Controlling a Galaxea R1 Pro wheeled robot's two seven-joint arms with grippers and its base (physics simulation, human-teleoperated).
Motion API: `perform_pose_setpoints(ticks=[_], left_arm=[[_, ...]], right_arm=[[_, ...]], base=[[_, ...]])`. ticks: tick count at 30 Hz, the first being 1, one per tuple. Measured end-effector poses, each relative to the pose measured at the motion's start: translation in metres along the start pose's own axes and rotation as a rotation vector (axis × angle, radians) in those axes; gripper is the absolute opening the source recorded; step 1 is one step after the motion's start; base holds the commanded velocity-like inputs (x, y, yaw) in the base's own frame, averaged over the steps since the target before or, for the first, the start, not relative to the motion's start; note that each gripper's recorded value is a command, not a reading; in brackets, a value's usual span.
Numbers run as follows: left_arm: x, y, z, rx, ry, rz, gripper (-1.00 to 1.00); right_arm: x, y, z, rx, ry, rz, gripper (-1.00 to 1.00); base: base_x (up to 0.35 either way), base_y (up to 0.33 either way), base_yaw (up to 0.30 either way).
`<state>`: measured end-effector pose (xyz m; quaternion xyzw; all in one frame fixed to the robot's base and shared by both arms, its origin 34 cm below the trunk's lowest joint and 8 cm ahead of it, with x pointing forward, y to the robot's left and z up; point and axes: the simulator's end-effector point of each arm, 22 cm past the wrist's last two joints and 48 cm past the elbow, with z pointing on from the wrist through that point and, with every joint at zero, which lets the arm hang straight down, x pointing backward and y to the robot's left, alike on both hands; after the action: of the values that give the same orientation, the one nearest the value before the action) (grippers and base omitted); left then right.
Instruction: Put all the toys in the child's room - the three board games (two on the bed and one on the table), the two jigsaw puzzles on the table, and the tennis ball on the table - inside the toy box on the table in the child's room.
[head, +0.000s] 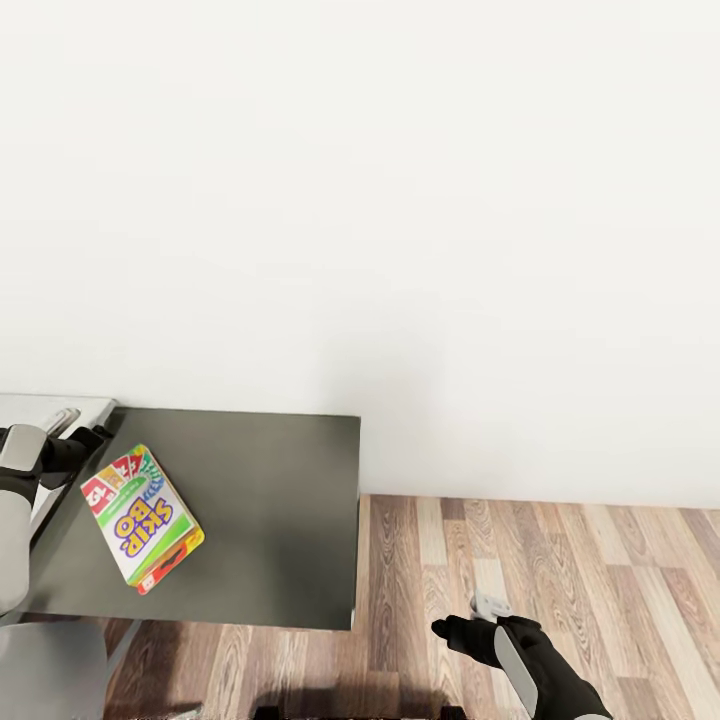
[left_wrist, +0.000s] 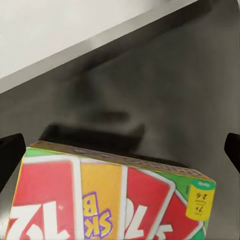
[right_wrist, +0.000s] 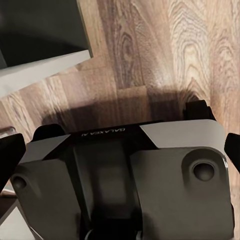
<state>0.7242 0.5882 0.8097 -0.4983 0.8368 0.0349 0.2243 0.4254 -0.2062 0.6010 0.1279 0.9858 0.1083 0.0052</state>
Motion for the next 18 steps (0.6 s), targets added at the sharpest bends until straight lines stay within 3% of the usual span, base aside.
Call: perform_pose_setpoints(ticks=[5,12,18], left_arm=[[-0.003,0.000,0.002,-0.002,-0.010,0.002,1.00],[-0.036,-0.013,-0.014,0.027,-0.091,0.011,1.00],[-0.042,-0.017,-0.018,0.035,-0.109,0.014,1.00]], right_arm=[[0.003,-0.001,0.002,0.002,0.008,0.002,1.00],[0.006,-0.003,0.004,0.005,0.014,0.003,1.00],[0.006,-0.004,0.004,0.005,0.013,0.003,1.00]], base=[[0.000,0.000,0.000],[0.000,0.000,0.000],[0.000,0.000,0.000]])
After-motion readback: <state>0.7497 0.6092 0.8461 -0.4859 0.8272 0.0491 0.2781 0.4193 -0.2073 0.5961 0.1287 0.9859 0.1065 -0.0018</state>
